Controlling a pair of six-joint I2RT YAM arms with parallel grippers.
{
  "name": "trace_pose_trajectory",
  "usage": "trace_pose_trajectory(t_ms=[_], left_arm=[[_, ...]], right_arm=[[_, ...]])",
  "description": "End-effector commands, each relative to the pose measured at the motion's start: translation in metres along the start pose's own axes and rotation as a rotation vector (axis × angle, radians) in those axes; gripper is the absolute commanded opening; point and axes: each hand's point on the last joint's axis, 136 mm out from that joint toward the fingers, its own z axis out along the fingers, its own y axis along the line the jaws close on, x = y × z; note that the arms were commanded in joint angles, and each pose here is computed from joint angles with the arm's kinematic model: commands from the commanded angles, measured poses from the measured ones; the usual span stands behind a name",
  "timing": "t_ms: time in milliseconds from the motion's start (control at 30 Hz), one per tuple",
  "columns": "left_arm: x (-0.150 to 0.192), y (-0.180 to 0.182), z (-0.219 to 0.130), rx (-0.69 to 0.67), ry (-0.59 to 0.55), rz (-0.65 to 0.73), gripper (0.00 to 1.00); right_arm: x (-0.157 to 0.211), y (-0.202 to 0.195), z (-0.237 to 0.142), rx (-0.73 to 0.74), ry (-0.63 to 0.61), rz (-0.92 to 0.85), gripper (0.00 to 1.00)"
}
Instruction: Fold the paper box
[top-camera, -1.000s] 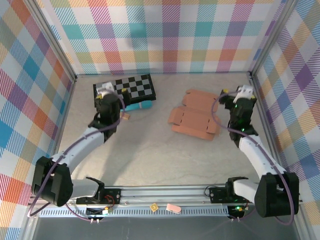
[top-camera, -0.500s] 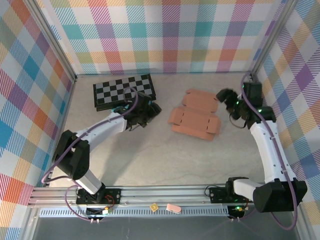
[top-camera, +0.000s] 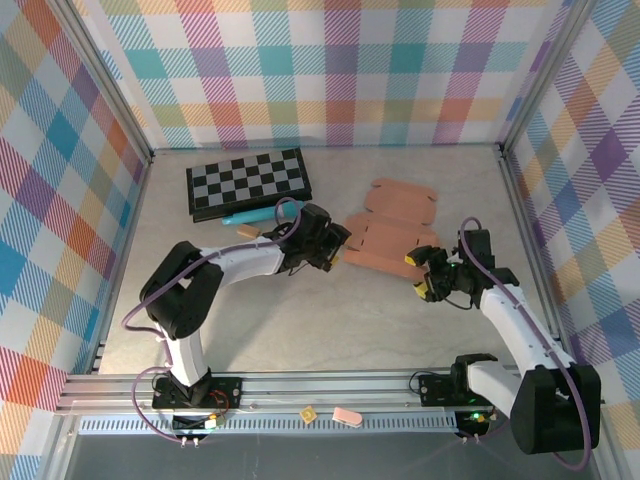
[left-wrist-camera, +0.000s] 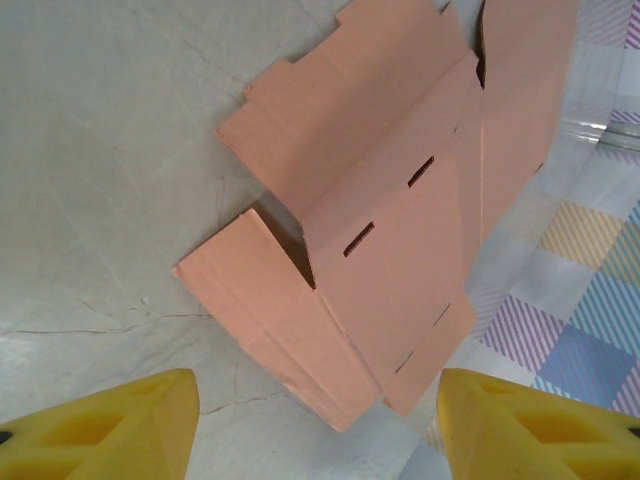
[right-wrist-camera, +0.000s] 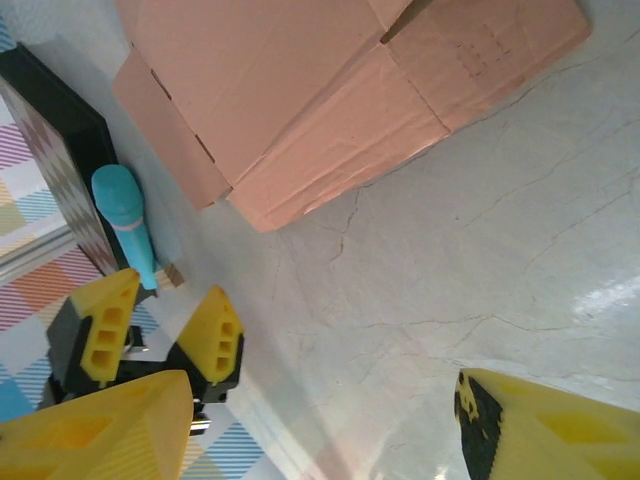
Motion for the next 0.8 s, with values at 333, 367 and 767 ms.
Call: trace_pose_trajectory(t_ms=[333,367,767], left_arm=[[-0.012,-0.012,0.034,0.141,-0.030,-0.136,0.50],[-0.012,-0.010,0.036,0.140,-0.032,-0.142,0.49],[-0.024,-0.001,0.047,0.157,-0.069,-0.188,0.41]], right_arm=[[0.004,-0.004,0.015,-0.119,0.036,0.110,0.68],[0.004,-0.004,0.015,-0.124,0.038,0.112,0.68],[0.005,-0.006,0.018,-0.132,0.047,0.124,0.67]])
